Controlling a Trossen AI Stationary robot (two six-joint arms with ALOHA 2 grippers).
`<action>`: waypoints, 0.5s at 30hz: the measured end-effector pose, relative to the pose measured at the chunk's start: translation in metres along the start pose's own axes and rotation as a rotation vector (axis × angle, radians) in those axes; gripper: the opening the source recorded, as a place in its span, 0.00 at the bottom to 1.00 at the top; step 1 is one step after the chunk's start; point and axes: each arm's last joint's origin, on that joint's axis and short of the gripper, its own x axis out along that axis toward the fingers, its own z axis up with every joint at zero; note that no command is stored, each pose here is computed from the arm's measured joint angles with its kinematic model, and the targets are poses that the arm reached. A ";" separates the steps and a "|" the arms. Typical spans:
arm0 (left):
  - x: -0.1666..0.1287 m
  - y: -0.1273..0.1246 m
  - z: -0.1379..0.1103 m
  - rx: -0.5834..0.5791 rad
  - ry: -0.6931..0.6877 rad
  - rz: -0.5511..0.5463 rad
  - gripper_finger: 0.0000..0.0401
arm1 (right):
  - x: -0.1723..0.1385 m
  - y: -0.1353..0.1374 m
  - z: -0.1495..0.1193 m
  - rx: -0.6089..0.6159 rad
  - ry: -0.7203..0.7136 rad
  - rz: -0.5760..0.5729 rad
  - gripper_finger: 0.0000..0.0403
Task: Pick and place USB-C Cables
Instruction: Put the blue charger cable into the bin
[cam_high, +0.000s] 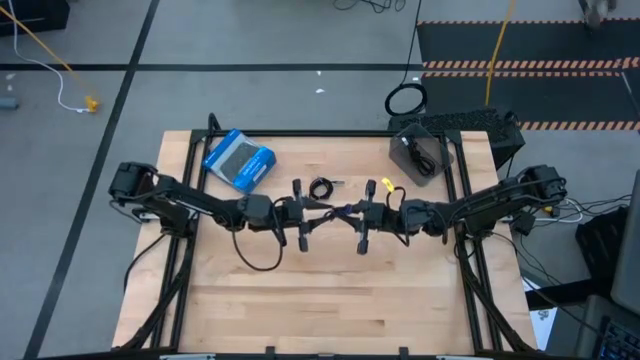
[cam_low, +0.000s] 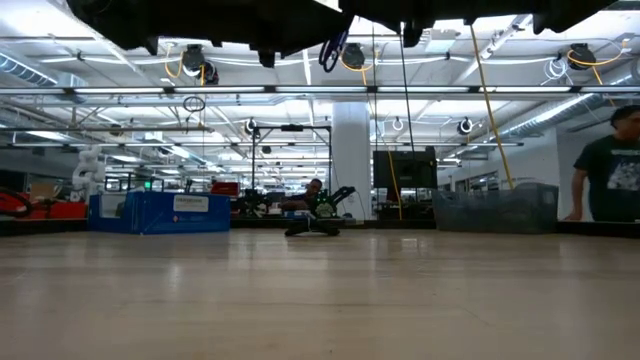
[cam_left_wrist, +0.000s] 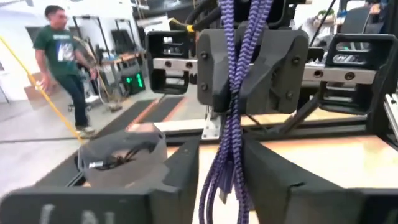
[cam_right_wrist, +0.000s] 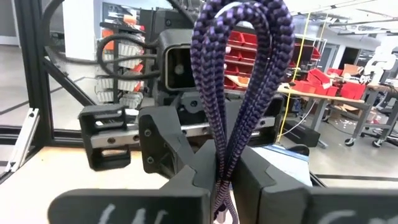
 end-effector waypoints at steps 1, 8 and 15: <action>-0.002 0.001 0.002 -0.001 0.013 -0.002 0.34 | 0.000 0.000 0.000 -0.002 0.001 0.000 0.05; -0.024 0.009 0.020 -0.004 0.133 -0.015 0.41 | -0.002 -0.001 0.001 -0.012 0.019 0.001 0.04; -0.046 0.017 0.033 -0.051 0.219 -0.015 0.38 | -0.022 -0.014 0.013 -0.024 0.125 -0.034 0.04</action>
